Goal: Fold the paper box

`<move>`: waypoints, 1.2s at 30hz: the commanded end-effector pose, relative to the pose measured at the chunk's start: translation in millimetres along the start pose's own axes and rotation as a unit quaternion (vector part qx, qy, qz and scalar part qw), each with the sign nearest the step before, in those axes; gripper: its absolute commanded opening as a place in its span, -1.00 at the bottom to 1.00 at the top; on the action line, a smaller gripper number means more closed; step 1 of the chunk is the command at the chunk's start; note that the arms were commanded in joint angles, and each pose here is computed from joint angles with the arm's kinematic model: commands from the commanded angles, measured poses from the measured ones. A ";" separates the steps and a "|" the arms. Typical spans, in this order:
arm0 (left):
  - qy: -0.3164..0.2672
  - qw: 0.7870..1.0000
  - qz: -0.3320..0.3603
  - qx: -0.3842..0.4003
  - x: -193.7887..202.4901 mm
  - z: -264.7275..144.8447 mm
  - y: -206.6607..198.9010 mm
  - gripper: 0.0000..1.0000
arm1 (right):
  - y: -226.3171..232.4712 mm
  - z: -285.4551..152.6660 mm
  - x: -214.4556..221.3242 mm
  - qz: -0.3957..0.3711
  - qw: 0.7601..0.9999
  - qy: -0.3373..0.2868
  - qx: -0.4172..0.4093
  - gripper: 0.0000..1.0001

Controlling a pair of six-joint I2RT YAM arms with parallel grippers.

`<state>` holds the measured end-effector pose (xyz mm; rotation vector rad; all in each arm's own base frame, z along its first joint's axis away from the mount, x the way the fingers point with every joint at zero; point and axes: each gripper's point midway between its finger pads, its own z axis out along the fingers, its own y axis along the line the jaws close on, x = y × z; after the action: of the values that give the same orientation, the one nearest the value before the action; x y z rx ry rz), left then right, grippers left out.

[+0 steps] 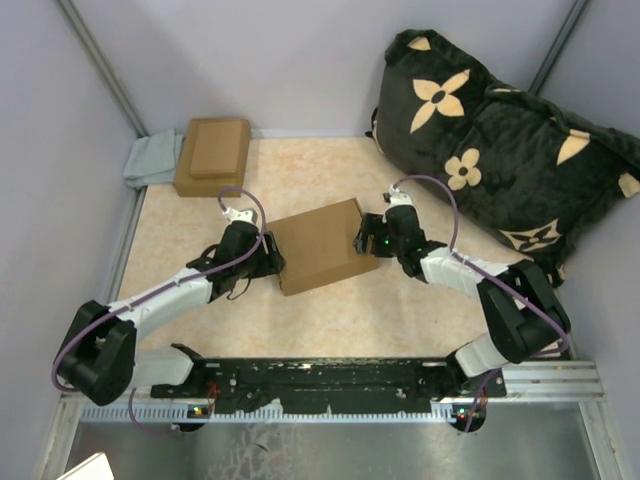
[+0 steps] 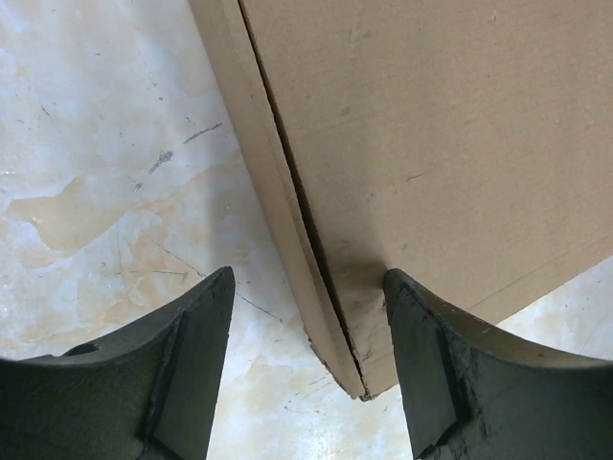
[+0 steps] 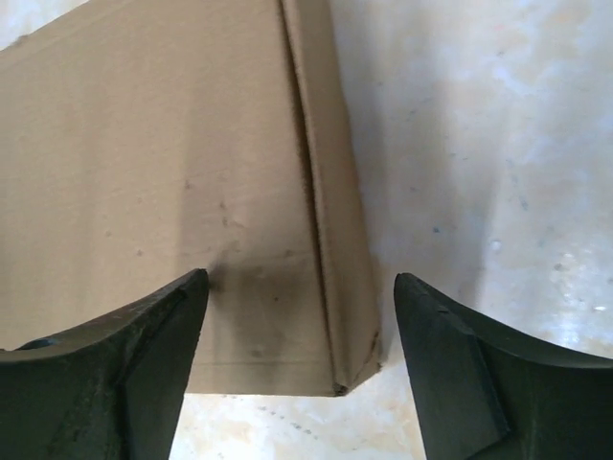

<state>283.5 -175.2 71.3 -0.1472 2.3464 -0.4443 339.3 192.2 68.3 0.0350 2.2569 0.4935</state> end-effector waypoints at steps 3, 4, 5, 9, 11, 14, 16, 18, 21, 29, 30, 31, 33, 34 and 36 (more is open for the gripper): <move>0.009 1.000 -0.006 0.014 3.4 4.0 -4.6 0.39 | 40.2 -4.4 -13.2 0.003 0.995 -0.006 -0.102 0.43; 0.012 1.000 -0.006 0.016 4.4 3.9 -5.2 0.39 | 41.5 -6.7 -11.2 0.004 0.994 -0.004 -0.108 0.40; 0.014 1.000 -0.005 0.017 5.1 3.6 -5.6 0.38 | 42.5 -9.5 -8.5 0.006 0.994 -0.001 -0.113 0.37; 0.021 1.000 -0.004 0.022 7.8 1.3 -7.0 0.37 | 43.4 -23.8 0.4 0.006 0.992 0.007 -0.126 0.29; 0.023 0.999 -0.004 0.027 8.2 -0.5 -8.7 0.36 | 39.5 -30.8 8.0 0.003 0.992 0.013 -0.125 0.28; 0.027 0.999 -0.004 0.038 8.9 -3.2 -12.4 0.34 | 40.4 -41.7 14.1 0.000 0.991 0.020 -0.135 0.27; 0.031 0.998 -0.007 0.047 9.2 -5.6 -16.4 0.33 | 40.1 -47.3 18.8 0.000 0.990 0.027 -0.138 0.26; 0.033 0.998 -0.010 0.058 8.7 -9.1 -20.9 0.32 | 42.1 -53.9 22.1 0.002 0.989 0.031 -0.146 0.26; 0.032 0.997 -0.014 0.068 7.2 -13.9 -24.8 0.31 | 41.6 -60.1 29.1 0.005 0.988 0.037 -0.150 0.25; 0.004 0.998 -0.004 0.058 -13.5 -31.6 -25.3 0.33 | 39.5 -68.8 27.3 0.001 0.989 0.028 -0.146 0.25; -0.005 0.999 -0.001 0.054 -20.0 -35.6 -25.3 0.35 | 39.8 -70.3 22.5 -0.003 0.990 0.023 -0.142 0.25; -0.012 0.999 0.004 0.049 -25.4 -39.4 -25.0 0.37 | 39.2 -71.4 17.9 -0.008 0.990 0.018 -0.137 0.26; -0.031 0.999 0.016 0.040 -38.6 -47.5 -24.2 0.44 | 38.8 -74.1 3.4 -0.019 0.992 0.002 -0.124 0.29; -0.039 0.998 0.023 0.034 -44.0 -50.8 -22.4 0.53 | 37.4 -75.1 -3.8 -0.027 0.993 -0.005 -0.114 0.34; -0.052 0.998 0.040 0.014 -54.1 -58.4 -17.1 0.96 | 30.7 -75.9 -14.7 -0.034 0.996 -0.014 -0.084 0.67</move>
<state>273.1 -179.8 121.7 -0.0917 2.3006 -0.5370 263.9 198.2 90.8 -0.1066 2.2860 0.7432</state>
